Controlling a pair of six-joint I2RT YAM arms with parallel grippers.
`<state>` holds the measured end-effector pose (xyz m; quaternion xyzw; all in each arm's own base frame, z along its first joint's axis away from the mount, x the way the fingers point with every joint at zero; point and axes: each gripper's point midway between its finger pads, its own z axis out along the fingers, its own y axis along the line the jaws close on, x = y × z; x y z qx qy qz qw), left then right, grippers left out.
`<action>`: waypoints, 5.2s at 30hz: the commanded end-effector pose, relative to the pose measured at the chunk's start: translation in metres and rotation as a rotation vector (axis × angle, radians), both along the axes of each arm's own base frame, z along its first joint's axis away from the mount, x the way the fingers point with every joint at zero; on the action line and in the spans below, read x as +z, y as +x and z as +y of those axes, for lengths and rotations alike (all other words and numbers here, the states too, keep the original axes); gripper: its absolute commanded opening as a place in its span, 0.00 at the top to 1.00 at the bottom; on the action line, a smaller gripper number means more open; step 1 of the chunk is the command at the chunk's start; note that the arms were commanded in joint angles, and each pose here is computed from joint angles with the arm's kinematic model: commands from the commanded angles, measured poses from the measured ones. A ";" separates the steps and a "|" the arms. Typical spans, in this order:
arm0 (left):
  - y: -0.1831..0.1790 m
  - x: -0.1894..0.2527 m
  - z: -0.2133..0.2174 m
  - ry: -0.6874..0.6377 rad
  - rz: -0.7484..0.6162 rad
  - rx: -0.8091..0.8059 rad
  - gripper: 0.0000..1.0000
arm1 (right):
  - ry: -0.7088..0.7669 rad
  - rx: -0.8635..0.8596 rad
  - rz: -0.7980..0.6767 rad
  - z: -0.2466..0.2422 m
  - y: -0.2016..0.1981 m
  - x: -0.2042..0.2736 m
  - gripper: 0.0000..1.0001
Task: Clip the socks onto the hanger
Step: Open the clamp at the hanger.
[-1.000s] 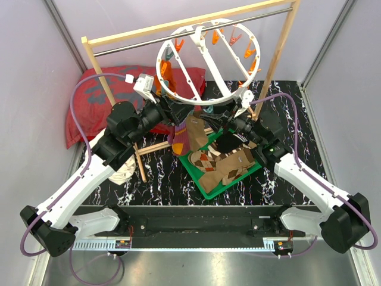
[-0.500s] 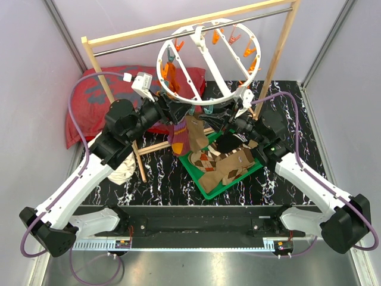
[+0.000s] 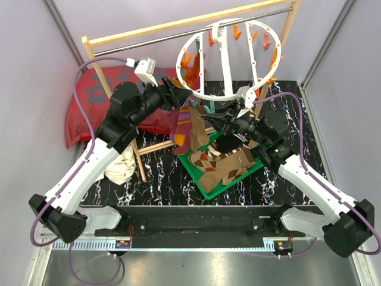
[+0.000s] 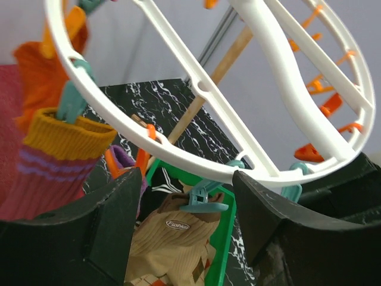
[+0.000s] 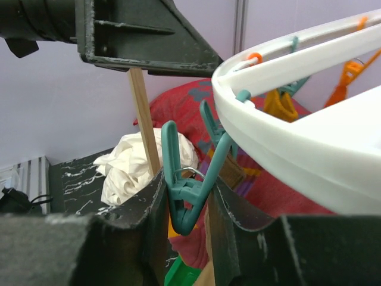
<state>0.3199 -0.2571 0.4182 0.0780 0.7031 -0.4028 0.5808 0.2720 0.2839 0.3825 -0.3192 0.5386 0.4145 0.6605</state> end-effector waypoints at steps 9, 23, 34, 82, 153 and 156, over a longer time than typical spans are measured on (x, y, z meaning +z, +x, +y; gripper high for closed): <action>-0.008 0.045 0.019 -0.044 -0.085 0.016 0.33 | -0.026 -0.158 -0.122 0.040 0.002 0.032 0.88; -0.070 0.024 0.025 -0.054 -0.046 0.006 0.32 | -0.034 -0.354 -0.105 0.053 0.013 0.019 0.87; -0.055 0.002 0.022 -0.031 0.032 0.123 0.39 | -0.076 -0.373 -0.121 0.066 0.006 0.010 0.86; -0.053 0.007 -0.014 -0.129 0.052 0.027 0.85 | 0.419 -0.040 0.165 0.037 -0.013 0.011 0.47; -0.033 0.001 0.000 0.001 0.081 0.250 0.31 | 0.313 -0.032 0.093 0.035 0.008 -0.005 1.00; -0.030 0.005 -0.003 -0.006 0.080 0.253 0.32 | 0.301 -0.042 0.090 0.036 0.009 -0.008 1.00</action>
